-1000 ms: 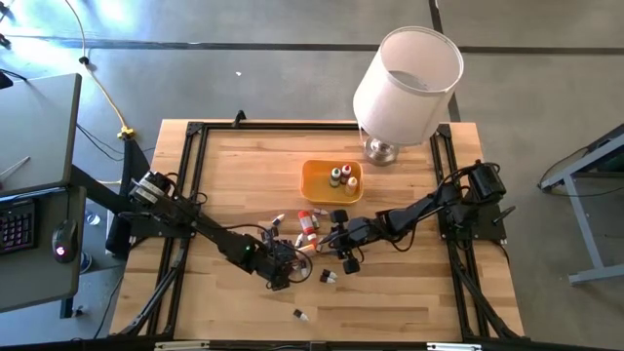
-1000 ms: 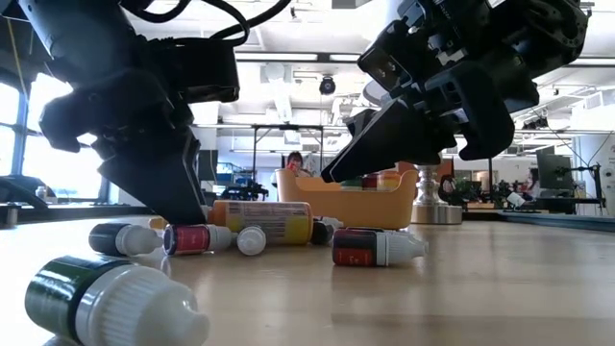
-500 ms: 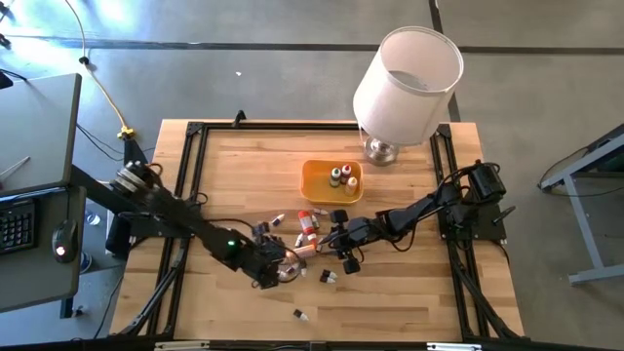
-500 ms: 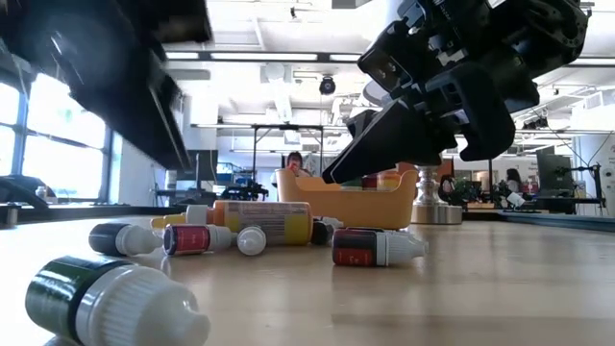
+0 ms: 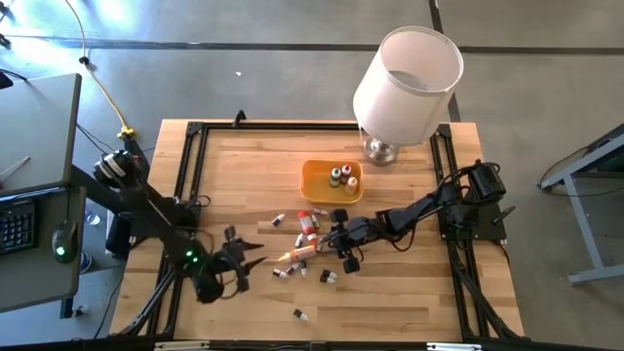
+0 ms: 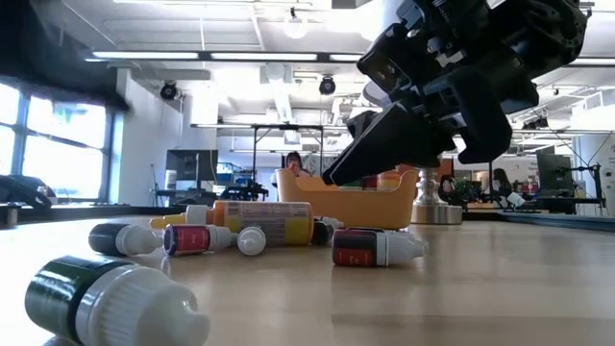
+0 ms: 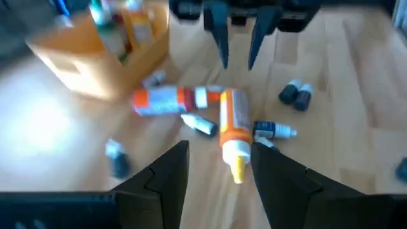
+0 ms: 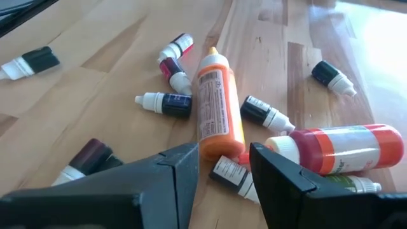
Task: Pick & Place food coloring
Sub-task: Put the large yellow food coloring bottle into the yellow container
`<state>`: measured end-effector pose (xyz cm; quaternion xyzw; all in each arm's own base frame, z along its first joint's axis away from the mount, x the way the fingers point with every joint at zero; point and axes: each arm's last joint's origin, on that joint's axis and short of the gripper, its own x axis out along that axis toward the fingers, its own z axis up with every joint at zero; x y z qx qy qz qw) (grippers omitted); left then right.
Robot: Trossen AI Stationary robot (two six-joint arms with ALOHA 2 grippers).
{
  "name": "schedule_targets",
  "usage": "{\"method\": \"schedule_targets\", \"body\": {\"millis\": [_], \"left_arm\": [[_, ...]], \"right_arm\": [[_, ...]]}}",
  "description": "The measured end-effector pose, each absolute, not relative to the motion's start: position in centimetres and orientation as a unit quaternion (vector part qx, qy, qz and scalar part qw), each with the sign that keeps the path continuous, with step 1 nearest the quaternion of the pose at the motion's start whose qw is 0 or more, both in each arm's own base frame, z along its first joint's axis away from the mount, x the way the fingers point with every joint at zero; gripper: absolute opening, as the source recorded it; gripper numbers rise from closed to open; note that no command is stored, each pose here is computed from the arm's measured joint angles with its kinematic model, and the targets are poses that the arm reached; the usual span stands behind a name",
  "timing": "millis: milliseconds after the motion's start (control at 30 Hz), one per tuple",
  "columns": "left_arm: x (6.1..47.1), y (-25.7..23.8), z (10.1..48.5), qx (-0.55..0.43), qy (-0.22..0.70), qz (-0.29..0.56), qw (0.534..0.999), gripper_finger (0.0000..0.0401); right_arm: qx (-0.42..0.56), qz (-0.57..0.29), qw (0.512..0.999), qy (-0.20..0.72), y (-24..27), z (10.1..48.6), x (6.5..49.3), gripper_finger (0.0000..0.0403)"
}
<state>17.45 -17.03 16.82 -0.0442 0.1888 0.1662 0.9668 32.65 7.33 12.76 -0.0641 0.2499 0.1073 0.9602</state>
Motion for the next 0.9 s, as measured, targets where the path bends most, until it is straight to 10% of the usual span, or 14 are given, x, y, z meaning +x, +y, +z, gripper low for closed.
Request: {"method": "schedule_targets", "body": {"millis": [900], "left_arm": [[23.6, -15.8, 11.0, -0.063, 0.19, 0.103, 0.974, 0.0165]], "right_arm": [[-0.065, 0.104, 0.962, 0.245, 6.7, 12.8, 32.8, 0.0133]]}}
